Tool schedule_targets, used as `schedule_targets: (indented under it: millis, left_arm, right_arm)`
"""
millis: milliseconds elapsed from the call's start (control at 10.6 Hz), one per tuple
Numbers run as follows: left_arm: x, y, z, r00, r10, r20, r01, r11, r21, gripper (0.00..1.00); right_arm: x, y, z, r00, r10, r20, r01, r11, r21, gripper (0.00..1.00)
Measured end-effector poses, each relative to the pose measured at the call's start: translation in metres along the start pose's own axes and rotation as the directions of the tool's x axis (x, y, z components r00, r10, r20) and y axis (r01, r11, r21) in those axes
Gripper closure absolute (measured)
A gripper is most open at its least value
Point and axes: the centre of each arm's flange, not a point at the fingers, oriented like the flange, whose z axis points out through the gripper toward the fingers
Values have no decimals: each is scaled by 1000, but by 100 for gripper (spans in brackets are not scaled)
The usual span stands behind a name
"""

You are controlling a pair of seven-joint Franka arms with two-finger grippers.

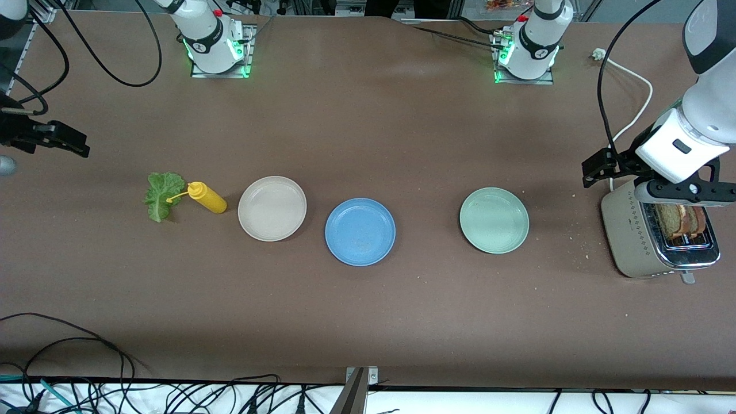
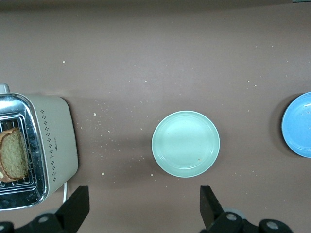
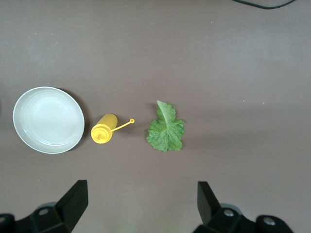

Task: Make sandwich in blue plate with both arms
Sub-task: 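Move the left gripper down toward the bread slices in the toaster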

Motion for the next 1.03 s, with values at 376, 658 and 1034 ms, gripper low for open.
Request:
schedule_targets:
  millis: [376, 658, 1034]
  left_arm:
    - [-5, -1, 12, 998, 0, 64, 0, 1000, 6, 0]
    - [-1, -11, 29, 995, -16, 97, 15, 1000, 8, 0]
    - [2, -15, 43, 992, -23, 123, 22, 1000, 9, 0]
  right_arm:
    - [4, -1, 7, 1000, -1, 13, 1, 1000, -1, 0]
    - [5, -1, 9, 1000, -1, 16, 1, 1000, -1, 0]
    - [6, -1, 10, 1000, -1, 18, 1, 1000, -1, 0]
